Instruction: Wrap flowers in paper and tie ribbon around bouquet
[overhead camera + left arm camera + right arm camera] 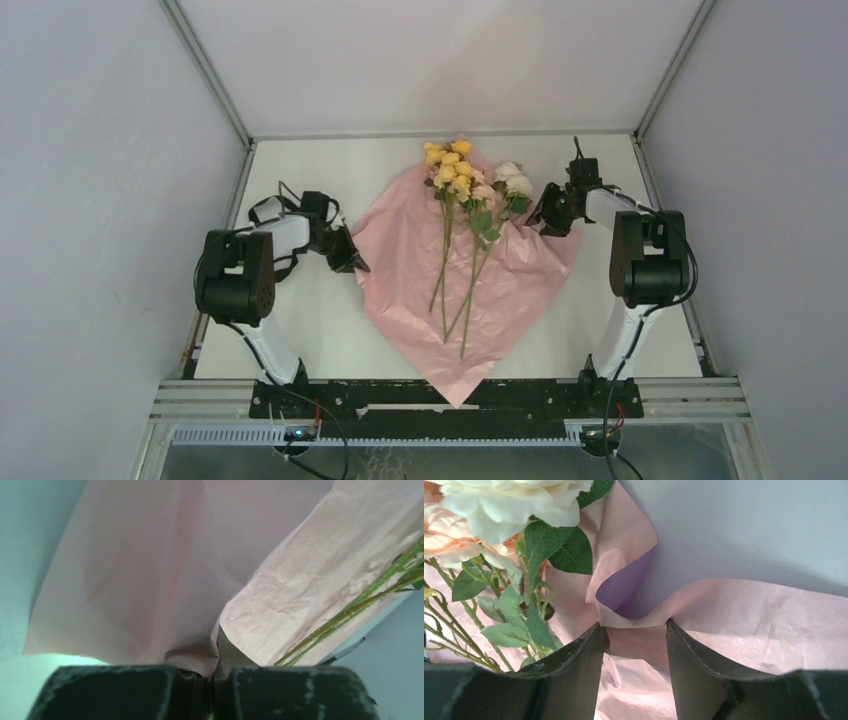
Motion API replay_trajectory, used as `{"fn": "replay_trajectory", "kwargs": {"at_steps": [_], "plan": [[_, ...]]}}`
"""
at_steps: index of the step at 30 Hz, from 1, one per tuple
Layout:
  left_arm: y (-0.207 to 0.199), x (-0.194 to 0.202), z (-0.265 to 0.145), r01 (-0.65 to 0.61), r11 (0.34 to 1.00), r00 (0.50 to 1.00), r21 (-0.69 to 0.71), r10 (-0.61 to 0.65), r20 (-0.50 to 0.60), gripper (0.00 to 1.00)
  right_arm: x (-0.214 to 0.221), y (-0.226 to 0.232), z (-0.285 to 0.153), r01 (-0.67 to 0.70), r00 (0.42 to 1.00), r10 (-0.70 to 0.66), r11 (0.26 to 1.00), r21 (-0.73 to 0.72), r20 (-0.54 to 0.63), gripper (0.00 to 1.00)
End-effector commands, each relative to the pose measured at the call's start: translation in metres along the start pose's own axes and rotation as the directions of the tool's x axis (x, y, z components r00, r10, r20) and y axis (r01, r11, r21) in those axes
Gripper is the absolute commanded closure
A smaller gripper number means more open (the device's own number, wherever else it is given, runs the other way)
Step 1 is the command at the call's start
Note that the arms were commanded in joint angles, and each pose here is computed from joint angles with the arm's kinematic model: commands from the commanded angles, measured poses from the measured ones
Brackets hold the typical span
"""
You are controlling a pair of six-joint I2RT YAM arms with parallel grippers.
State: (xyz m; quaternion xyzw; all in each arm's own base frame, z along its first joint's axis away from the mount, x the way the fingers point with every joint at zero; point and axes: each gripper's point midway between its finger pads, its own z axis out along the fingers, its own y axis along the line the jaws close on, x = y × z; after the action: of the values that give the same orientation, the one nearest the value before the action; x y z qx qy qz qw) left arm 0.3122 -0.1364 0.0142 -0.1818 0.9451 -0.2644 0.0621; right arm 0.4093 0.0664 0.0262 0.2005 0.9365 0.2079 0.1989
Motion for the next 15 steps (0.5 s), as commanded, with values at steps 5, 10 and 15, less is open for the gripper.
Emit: {"fn": "replay_trajectory", "kwargs": {"at_steps": [5, 10, 15], "plan": [[0.041, -0.033, -0.035, -0.039, 0.991, 0.989, -0.128, 0.057, 0.135, 0.93, -0.039, 0.036, -0.050, 0.174, 0.974, -0.193, 0.973, 0.155, 0.116, 0.43], [0.053, -0.022, -0.031, -0.026, 0.987, 0.994, -0.156, 0.042, 0.097, 0.87, -0.011, 0.054, -0.073, 0.286, 0.933, -0.327, 0.926, 0.247, 0.147, 0.42], [0.061, -0.054, -0.071, -0.051, 0.966, 0.956, -0.253, 0.121, 0.267, 0.68, 0.051, 0.085, -0.057, 0.381, 0.911, -0.402, 0.906, 0.184, 0.094, 0.43]]}}
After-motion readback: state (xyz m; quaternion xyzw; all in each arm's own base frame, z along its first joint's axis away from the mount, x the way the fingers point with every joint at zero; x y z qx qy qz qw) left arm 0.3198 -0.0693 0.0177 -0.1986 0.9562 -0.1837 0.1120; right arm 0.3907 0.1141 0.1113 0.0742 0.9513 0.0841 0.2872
